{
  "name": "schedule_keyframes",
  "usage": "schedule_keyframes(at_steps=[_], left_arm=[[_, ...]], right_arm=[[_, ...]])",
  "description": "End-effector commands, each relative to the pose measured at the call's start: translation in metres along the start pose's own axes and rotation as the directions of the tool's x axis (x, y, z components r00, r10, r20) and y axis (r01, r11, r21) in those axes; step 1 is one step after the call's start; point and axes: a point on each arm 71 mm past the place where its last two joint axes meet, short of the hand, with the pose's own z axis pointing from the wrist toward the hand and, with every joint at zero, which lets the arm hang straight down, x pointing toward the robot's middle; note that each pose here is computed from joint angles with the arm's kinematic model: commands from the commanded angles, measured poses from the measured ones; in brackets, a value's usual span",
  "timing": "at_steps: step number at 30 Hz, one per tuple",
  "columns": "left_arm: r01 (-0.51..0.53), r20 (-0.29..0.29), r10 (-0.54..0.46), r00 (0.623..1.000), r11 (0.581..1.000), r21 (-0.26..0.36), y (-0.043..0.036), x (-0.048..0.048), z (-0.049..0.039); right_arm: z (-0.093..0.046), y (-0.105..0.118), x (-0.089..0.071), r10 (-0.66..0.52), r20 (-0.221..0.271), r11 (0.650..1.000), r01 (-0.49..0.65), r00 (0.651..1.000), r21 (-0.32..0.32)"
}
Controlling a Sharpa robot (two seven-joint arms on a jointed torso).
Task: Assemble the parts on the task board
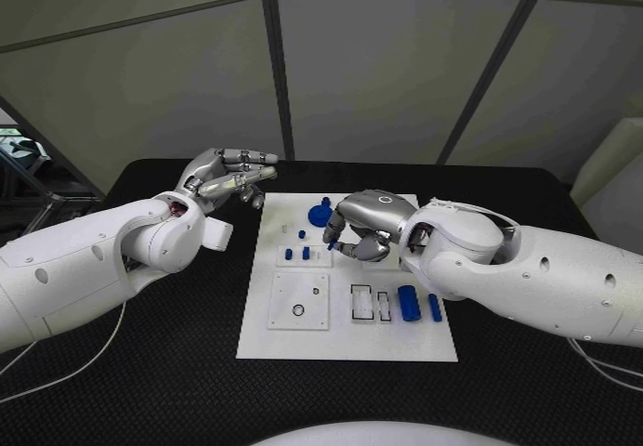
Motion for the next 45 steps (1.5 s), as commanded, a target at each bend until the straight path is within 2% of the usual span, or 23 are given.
schedule_keyframes(at_steps=[1,8,15,31,45], left_arm=[[0.012,-0.017,-0.012,1.0,1.0,0.005,-0.0013,0.0043,0.0024],[0.017,-0.029,-0.017,0.999,1.0,0.011,-0.0018,0.0097,0.0056],[0.02,-0.035,-0.02,0.999,1.0,0.012,-0.0017,0.012,0.007],[0.022,-0.04,-0.022,0.999,1.0,0.011,-0.0014,0.0126,0.0077],[0.023,-0.043,-0.023,0.999,1.0,0.01,-0.0013,0.0131,0.0078]], right_arm=[[0.002,0.008,0.013,0.037,-0.058,0.999,-0.039,0.998,-0.024],[0.007,0.021,0.036,0.063,-0.105,0.996,-0.069,0.992,-0.051],[0.011,0.027,0.046,0.059,-0.134,0.996,-0.067,0.989,-0.06],[0.014,0.028,0.053,0.035,-0.179,0.997,-0.046,0.983,-0.057],[0.015,0.026,0.056,-0.013,-0.183,0.999,0.005,0.983,-0.043]])
